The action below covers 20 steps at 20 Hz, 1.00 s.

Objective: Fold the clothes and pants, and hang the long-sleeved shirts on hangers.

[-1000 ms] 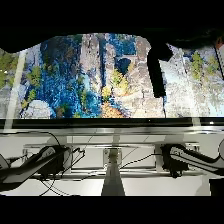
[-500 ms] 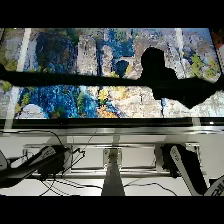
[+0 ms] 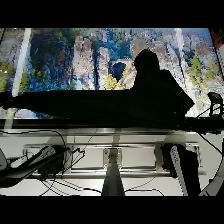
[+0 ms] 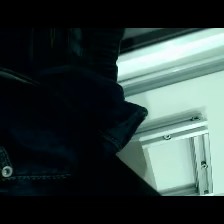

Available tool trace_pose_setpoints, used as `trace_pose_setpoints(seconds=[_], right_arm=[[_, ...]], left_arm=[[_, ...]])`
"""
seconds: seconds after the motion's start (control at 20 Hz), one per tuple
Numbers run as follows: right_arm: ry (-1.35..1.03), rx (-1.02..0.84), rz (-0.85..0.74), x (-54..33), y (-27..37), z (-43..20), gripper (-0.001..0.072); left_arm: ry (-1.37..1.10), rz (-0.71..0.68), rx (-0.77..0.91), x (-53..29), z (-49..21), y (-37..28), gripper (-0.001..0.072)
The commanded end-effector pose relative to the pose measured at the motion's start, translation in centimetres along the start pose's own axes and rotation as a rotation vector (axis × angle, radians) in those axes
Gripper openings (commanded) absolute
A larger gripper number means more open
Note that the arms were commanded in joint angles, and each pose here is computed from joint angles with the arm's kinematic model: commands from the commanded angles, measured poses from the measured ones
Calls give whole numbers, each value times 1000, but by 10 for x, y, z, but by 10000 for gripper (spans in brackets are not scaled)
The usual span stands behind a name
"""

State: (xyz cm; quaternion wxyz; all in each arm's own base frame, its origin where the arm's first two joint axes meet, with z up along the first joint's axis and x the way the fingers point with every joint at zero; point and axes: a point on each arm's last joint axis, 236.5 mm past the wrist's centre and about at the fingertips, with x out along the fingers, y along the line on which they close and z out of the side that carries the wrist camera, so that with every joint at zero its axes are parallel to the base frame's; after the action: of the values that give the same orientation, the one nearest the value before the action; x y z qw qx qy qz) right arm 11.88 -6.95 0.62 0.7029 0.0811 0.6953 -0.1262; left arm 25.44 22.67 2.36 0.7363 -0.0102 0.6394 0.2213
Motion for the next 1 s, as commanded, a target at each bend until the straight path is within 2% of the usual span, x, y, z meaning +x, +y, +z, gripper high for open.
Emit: trace_pose_setpoints(seconds=[0.0, 0.25, 0.4, 0.6, 0.8, 0.95], right_arm=[[30, -64, 7, 10, 2, -8, 21], [-86, -67, -12, 20, -3, 36, 20], [-226, -66, -27, 29, -8, 92, 20], [-444, -55, -42, -4, 1, 211, 20], [-741, -50, -2, -127, 33, 352, 20], [-1069, -37, 0, -266, 32, 396, 20]], left_arm=[[61, 47, 21, 8, -13, 11, 28], [225, 23, 34, 51, -47, 7, 27], [175, 9, 42, 66, -27, 1, 28], [-233, 17, -114, 9, 96, -5, 25], [-848, -34, -220, -166, 236, -12, 24], [-1210, -51, -249, -312, 267, 0, 25]])
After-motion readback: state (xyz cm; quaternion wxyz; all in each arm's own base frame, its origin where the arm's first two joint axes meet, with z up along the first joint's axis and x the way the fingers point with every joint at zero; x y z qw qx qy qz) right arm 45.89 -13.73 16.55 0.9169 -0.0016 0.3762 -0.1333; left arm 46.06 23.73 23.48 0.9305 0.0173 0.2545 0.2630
